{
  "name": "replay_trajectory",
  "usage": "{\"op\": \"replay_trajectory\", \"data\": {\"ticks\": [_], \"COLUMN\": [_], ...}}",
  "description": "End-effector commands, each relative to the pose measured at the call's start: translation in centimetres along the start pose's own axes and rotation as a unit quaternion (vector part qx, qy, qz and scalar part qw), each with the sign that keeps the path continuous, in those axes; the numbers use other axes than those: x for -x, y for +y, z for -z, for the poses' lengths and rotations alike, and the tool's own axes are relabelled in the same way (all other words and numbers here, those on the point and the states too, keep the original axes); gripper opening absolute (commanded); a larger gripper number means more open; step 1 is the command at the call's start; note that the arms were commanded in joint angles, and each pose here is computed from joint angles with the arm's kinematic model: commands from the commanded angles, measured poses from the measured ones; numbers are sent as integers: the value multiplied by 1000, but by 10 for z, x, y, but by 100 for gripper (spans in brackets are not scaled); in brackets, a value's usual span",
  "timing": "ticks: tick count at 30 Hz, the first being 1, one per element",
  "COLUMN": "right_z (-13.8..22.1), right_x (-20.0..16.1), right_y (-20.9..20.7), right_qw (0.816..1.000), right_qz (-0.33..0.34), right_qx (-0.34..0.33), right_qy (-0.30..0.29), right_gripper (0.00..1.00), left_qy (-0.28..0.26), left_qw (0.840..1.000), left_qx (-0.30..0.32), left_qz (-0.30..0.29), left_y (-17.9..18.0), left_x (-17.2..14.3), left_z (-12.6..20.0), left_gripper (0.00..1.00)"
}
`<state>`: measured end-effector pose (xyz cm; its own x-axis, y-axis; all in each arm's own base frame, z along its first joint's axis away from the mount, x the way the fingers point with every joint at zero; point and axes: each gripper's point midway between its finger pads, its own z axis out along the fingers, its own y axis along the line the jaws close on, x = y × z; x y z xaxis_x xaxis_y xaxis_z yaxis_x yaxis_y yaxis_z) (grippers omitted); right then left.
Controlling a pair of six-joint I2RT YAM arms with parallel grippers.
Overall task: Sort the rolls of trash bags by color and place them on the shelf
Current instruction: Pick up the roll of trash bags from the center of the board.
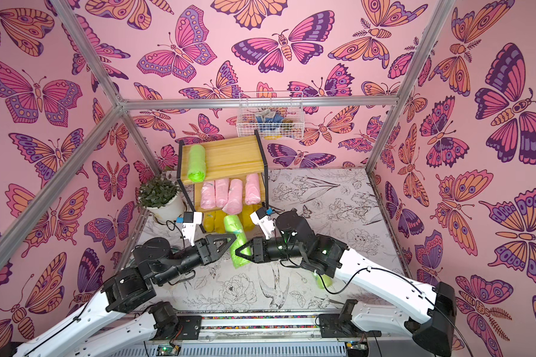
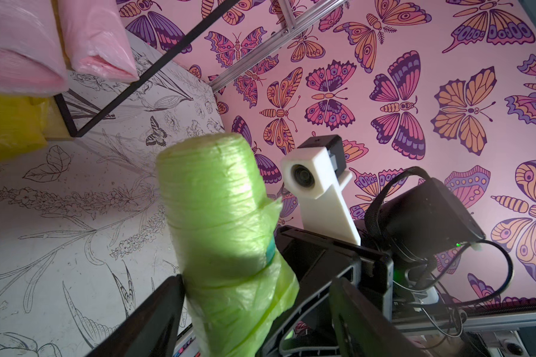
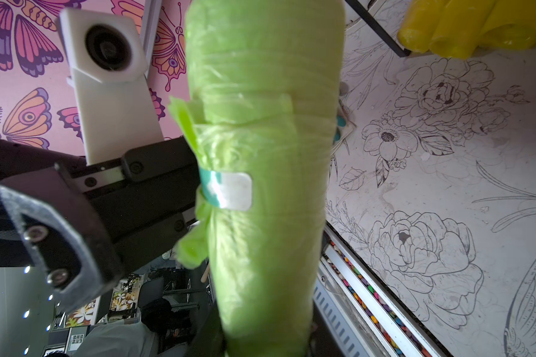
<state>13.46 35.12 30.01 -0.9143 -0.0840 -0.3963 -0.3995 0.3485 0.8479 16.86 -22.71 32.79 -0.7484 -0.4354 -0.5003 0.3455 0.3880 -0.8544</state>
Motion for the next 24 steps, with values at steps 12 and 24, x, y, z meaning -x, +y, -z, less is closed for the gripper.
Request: {"op": "replay_trajectory", "data": {"ticks": [12,24], "right_z": [-14,-14], "right_x": [-20,-19], "right_y": [44,15], "right_qw": [996,999], "right_qz": [32,24], "right_qx": [66,-2], "right_qy": [46,25], "right_gripper": [7,39], "left_qy": [-18,-15], "left_qw": [1000,1000], "left_qx": [6,19], "left_qz": [9,12], "left_y": [8,15], "left_x": [8,5], "left_z": [0,10], "left_gripper": [81,9]}}
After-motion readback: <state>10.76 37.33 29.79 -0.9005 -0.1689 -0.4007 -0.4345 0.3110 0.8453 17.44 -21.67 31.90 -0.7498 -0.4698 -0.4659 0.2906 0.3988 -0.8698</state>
